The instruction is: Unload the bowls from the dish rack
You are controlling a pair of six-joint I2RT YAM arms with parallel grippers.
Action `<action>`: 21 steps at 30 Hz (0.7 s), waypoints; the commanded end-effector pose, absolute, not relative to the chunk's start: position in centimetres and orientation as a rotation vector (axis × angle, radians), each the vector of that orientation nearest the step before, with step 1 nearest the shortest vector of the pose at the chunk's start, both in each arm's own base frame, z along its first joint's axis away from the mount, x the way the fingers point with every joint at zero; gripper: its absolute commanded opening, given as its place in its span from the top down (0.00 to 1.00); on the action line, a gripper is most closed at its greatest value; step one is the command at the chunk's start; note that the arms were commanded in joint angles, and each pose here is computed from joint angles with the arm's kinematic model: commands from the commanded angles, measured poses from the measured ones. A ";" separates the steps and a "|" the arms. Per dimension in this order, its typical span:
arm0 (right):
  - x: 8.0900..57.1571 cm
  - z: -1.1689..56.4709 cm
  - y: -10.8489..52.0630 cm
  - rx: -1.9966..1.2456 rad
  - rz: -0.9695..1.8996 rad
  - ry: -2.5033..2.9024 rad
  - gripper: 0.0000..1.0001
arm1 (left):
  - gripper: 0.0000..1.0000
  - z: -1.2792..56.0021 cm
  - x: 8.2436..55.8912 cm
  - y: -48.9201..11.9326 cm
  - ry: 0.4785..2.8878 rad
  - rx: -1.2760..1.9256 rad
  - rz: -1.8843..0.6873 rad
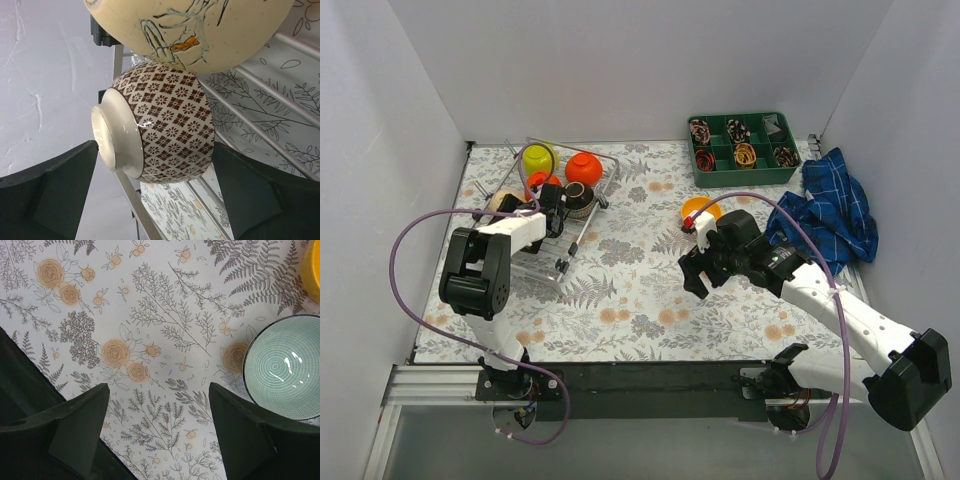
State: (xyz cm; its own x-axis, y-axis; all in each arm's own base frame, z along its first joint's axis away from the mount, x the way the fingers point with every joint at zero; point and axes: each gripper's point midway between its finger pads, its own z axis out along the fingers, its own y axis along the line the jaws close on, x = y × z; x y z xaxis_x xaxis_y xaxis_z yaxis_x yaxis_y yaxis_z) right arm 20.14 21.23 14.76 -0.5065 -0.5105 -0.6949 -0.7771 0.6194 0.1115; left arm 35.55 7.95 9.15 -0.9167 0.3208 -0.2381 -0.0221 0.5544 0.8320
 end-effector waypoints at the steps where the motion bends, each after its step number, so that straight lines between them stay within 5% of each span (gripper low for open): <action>1: 20.2 15.8 21.9 -1.019 0.585 2.142 0.11 | 0.02 7.6 35.5 7.8 2.446 0.245 1.307; 8: 20.2 15.8 21.9 -1.022 0.588 2.135 0.12 | 0.07 7.7 35.6 7.3 2.440 0.225 1.288; 12: 20.2 16.0 21.9 -1.022 0.588 2.128 0.12 | 0.28 8.2 35.5 6.9 2.435 0.210 1.250; 21: 20.4 16.3 21.9 -1.023 0.584 2.116 0.13 | 0.56 10.8 35.7 5.7 2.388 0.156 1.182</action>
State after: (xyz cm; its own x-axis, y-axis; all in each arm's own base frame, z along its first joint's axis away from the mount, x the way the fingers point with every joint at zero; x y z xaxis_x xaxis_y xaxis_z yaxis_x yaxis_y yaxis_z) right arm 20.10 21.33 14.82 -0.4891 -0.5074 -0.7095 -0.7860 0.6090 0.1064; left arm 35.43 7.23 8.83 -0.9146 0.3165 -0.2516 -0.0387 0.5509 0.8337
